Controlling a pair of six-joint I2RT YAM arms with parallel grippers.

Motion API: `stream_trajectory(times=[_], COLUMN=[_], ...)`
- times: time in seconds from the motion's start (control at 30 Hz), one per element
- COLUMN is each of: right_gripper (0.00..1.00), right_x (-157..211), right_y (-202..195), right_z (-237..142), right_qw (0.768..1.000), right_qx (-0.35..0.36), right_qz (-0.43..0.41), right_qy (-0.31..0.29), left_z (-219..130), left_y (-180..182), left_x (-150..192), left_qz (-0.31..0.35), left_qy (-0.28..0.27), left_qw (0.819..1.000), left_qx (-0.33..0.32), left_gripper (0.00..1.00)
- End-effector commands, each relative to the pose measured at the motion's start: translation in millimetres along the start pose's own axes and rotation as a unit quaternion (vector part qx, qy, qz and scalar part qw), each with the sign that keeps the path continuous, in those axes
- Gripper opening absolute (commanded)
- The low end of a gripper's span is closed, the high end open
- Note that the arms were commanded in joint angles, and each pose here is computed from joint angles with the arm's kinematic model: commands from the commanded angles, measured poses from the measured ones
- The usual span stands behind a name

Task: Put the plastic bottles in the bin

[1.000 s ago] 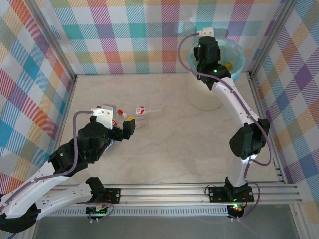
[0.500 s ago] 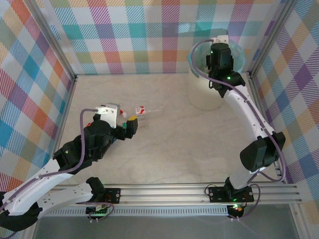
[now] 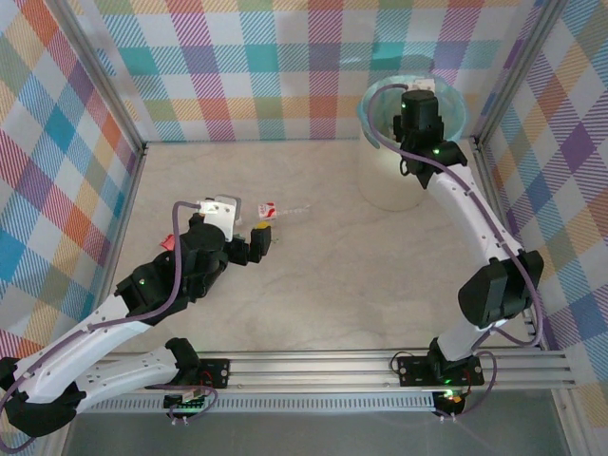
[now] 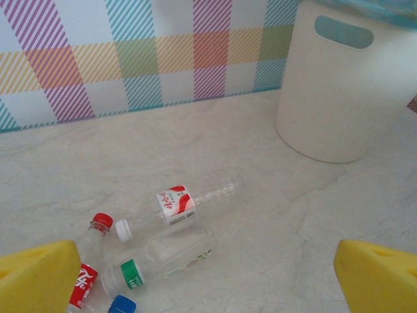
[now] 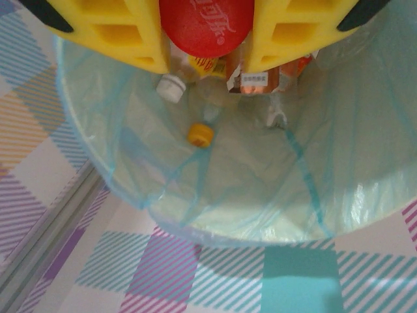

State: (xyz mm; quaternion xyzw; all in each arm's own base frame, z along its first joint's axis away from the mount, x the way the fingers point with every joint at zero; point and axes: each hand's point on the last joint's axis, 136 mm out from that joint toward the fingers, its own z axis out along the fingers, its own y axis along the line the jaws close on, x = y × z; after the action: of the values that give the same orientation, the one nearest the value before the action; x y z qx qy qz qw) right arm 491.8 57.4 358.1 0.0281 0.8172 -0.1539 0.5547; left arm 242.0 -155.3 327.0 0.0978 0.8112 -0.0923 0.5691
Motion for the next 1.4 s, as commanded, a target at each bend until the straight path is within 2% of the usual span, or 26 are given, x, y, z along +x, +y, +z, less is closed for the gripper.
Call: stream_trajectory(times=[0.0,0.17,0.33,0.5,0.73,1.03,1.23,1.37], right_gripper=[0.00,0.04,0.26,0.55,0.67,0.74,0.72,0.67], right_x=[64.0,104.7,116.1,73.6,10.5,-36.1,-58.4,-67.9], right_y=[15.4,11.1,11.5,10.9,-4.1,-15.4,2.9,25.7], right_z=[34.4,65.9,79.7,60.2,14.1,-24.2,-65.8,-98.7], right_qw=[0.996,0.988,0.981,0.982,0.981,0.980,0.976,0.969], right_qx=[-0.010,-0.008,-0.022,-0.051,-0.077,-0.093,-0.147,-0.202], right_qz=[0.017,0.053,0.079,0.114,0.164,0.173,0.161,0.144], right_qy=[0.088,0.146,0.175,0.141,0.064,0.014,-0.012,-0.018], left_z=[-4.6,-7.4,-7.4,-5.8,-2.9,-8.1,-11.2,-5.4], left_y=[3.5,7.7,10.3,7.5,5.2,8.8,26.0,35.4], left_x=[-12.1,-10.5,-9.3,-14.5,-18.7,-26.9,-16.2,1.3], left_qz=[-0.025,-0.026,-0.028,-0.033,-0.035,-0.043,-0.055,-0.063], left_qy=[-0.019,-0.017,-0.018,-0.023,-0.024,-0.024,-0.003,0.041], left_qw=[0.999,0.999,0.999,0.999,0.999,0.999,0.997,0.995], left_qx=[0.001,-0.003,-0.008,-0.004,-0.002,-0.005,-0.046,-0.067], left_gripper=[1.00,1.00,1.00,1.00,1.00,1.00,1.00,1.00])
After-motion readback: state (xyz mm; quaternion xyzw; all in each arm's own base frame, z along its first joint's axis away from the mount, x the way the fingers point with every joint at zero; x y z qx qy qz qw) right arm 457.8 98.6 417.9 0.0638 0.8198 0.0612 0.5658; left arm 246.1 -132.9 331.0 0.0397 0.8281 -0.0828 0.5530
